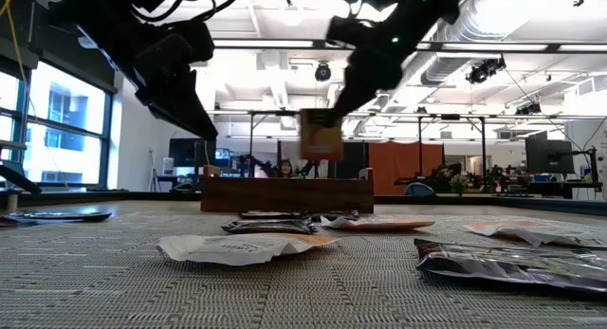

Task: Pick & Place Tea
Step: Put the orange tea bag into the right section of the wooden organizer

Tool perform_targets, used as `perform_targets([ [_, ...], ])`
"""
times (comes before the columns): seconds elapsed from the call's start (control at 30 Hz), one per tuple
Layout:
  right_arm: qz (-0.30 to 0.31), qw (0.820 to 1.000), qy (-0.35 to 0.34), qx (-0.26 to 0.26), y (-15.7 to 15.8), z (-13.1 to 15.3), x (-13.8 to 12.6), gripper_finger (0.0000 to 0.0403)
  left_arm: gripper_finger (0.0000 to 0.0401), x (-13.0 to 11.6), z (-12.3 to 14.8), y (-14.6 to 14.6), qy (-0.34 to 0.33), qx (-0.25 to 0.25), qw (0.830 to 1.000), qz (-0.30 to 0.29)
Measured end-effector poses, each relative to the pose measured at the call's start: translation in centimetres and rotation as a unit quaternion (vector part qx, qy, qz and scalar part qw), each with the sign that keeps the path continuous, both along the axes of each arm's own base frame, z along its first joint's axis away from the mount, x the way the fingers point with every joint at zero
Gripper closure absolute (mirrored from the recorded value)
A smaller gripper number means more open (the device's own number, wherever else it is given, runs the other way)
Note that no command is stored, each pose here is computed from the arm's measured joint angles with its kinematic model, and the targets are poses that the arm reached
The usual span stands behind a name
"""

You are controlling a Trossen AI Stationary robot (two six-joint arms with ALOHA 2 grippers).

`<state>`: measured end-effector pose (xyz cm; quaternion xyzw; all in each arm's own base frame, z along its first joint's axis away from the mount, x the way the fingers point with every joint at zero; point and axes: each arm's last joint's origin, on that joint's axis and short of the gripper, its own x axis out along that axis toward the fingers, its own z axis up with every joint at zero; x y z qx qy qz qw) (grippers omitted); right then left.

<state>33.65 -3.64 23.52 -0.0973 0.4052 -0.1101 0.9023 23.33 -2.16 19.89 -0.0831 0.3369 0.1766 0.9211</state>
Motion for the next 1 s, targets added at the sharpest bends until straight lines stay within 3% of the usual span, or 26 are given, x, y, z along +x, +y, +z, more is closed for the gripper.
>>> perform_targets([
  [0.3, -0.008, 0.998, 0.039, 0.053, -2.9, -1.3, -0.5, 0.0401, 0.0297, 0.0, 0.0, 0.1, -0.001, 0.015, 1.000, 0.015],
  [0.57, -0.002, 0.996, 0.052, 0.078, -3.6, -2.4, -0.3, 0.0401, 0.0297, 0.0, 0.0, 0.1, 0.004, 0.029, 1.000, 0.002],
  [1.0, -0.011, 0.996, 0.055, 0.068, -3.7, -2.7, -0.2, 0.0353, 0.0297, 0.0, 0.0, 0.1, 0.005, 0.028, 1.000, 0.000],
])
